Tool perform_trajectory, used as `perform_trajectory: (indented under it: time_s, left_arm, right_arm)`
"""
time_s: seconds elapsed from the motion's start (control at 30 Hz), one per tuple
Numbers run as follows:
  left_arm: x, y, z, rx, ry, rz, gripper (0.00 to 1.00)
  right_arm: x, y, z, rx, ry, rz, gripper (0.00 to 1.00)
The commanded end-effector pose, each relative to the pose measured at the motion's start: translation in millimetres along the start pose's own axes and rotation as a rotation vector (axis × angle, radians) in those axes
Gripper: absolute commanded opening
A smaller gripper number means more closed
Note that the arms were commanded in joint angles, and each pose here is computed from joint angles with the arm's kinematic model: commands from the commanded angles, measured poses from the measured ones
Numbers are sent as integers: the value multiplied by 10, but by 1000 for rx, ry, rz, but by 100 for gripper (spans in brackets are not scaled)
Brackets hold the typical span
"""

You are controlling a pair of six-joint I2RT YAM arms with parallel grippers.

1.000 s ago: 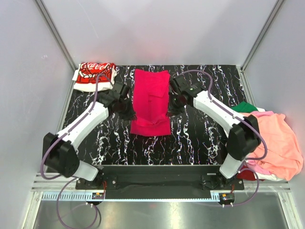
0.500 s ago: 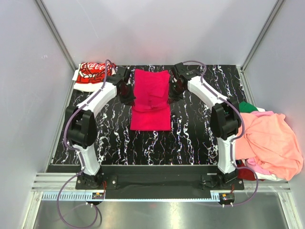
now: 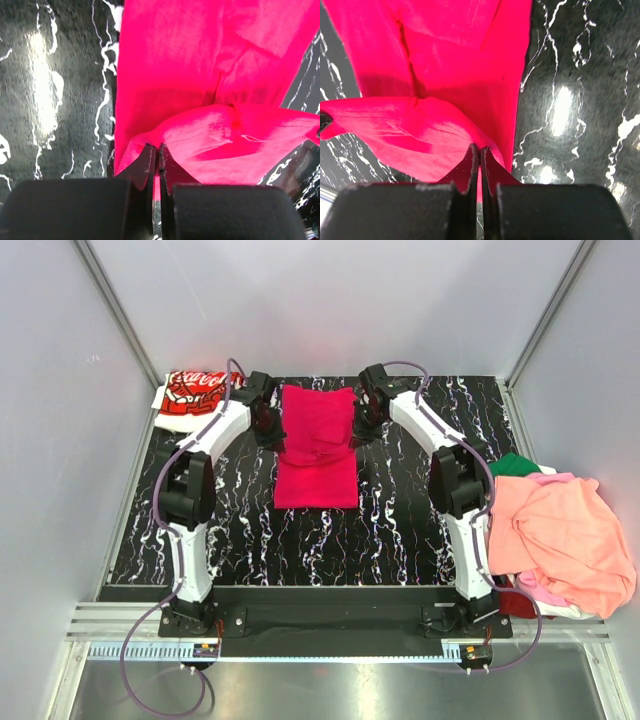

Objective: Fold and stack the t-shirts
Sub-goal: Fold the tshirt

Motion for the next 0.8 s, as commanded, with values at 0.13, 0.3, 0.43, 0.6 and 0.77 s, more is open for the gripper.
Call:
perform_trajectory:
  time_s: [0.13, 0.3, 0.43, 0.6, 0.77]
  left_arm:
    - [18, 247, 70, -31, -40, 1, 0]
    - [71, 359, 195, -17, -40, -38, 15]
    - [207, 652, 239, -19, -92, -135, 40]
    - [388, 1287, 67, -102, -206, -266, 51]
    - [406, 1127, -268, -164, -217, -204, 56]
  right_arm:
    - [16, 130, 106, 13, 36, -13, 0]
    - [-8, 259, 241, 21, 61, 3, 22]
    - [21, 612, 228, -20, 160, 48, 58]
    - [40, 1245, -306, -155, 344, 142, 70]
    - [-64, 1033, -469, -151, 343, 108, 72]
Point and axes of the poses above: each gripper's point midway between its finger pads, its own z axis out along the fingers, its own x axis along the line the jaws close on, y = z × x, the point moved 5 cm from there along -z, back along the fingers, and after that the axes turned 9 degrees about z, right-handed, at the moved point
